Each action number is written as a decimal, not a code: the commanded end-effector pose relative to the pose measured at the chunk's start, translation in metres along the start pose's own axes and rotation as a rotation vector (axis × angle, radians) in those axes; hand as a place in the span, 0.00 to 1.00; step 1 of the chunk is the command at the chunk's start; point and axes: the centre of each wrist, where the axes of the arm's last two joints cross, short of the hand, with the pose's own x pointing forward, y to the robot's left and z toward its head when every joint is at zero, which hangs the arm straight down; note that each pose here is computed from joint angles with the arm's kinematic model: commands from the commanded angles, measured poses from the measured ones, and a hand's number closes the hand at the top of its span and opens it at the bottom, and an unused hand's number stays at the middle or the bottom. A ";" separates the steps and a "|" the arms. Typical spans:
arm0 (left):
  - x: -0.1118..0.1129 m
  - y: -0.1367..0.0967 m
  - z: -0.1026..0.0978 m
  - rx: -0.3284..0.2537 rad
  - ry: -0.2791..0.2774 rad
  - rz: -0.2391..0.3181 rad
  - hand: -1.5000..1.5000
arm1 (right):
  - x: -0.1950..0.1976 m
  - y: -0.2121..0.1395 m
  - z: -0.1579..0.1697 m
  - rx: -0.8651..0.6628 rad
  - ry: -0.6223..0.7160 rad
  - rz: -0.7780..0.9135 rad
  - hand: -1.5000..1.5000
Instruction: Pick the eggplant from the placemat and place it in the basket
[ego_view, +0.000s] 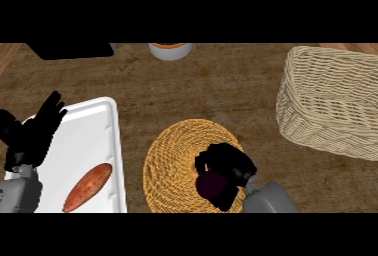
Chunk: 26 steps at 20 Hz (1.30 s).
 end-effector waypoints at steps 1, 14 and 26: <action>-0.006 0.012 0.006 0.037 0.016 0.005 0.50 | 0.000 0.040 0.035 -0.096 0.299 -0.045 1.00; 0.009 -0.010 0.002 -0.022 -0.019 0.016 0.50 | 0.155 0.015 0.146 -0.740 0.080 -0.340 1.00; 0.008 -0.022 0.009 -0.070 -0.036 -0.001 0.50 | 0.187 -0.042 0.203 -0.970 0.284 -0.200 1.00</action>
